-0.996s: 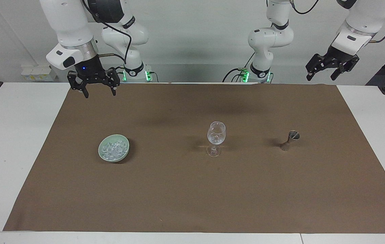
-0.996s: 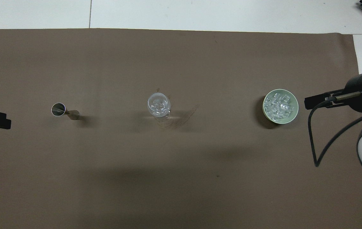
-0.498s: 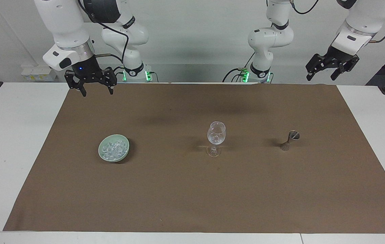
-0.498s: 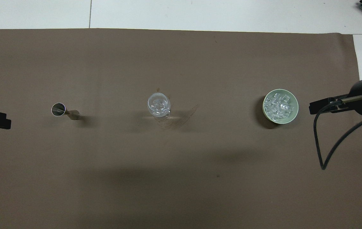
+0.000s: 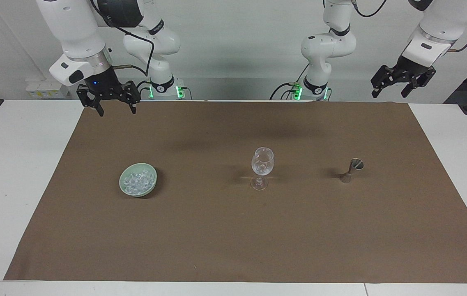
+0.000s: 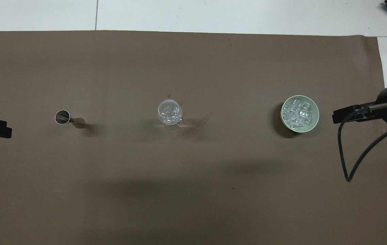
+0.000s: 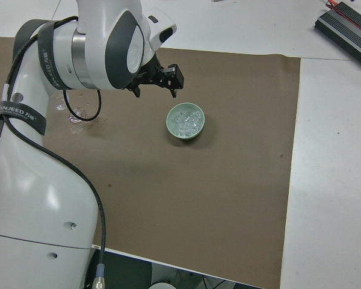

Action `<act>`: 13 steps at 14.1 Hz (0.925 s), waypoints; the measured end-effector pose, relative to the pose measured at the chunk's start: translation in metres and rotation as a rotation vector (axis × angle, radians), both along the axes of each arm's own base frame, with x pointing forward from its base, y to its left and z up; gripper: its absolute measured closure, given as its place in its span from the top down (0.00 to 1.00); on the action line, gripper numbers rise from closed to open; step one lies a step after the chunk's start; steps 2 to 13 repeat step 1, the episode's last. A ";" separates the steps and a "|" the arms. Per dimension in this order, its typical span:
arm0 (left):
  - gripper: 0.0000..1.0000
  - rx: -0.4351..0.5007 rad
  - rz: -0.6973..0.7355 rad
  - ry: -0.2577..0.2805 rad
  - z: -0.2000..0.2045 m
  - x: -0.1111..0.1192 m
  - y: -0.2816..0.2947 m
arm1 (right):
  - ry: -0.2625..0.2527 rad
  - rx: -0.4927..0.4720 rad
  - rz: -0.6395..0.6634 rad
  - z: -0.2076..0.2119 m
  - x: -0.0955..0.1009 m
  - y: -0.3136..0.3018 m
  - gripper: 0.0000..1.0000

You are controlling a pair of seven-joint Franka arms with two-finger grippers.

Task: Pour wine and add ice with both arms

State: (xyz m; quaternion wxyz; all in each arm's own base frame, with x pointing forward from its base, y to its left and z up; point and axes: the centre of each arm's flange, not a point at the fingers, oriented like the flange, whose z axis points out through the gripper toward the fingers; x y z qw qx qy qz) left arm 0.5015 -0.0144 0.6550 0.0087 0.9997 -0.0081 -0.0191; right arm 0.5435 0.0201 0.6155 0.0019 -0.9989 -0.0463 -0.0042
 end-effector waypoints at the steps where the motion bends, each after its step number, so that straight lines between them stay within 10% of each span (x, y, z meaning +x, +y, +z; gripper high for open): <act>1: 1.00 0.000 0.000 0.000 0.000 0.000 0.000 | 0.000 0.004 -0.002 0.000 0.000 -0.001 1.00; 13: 1.00 0.000 0.000 0.000 0.000 0.000 0.000 | 0.000 0.004 -0.002 0.000 0.000 -0.001 1.00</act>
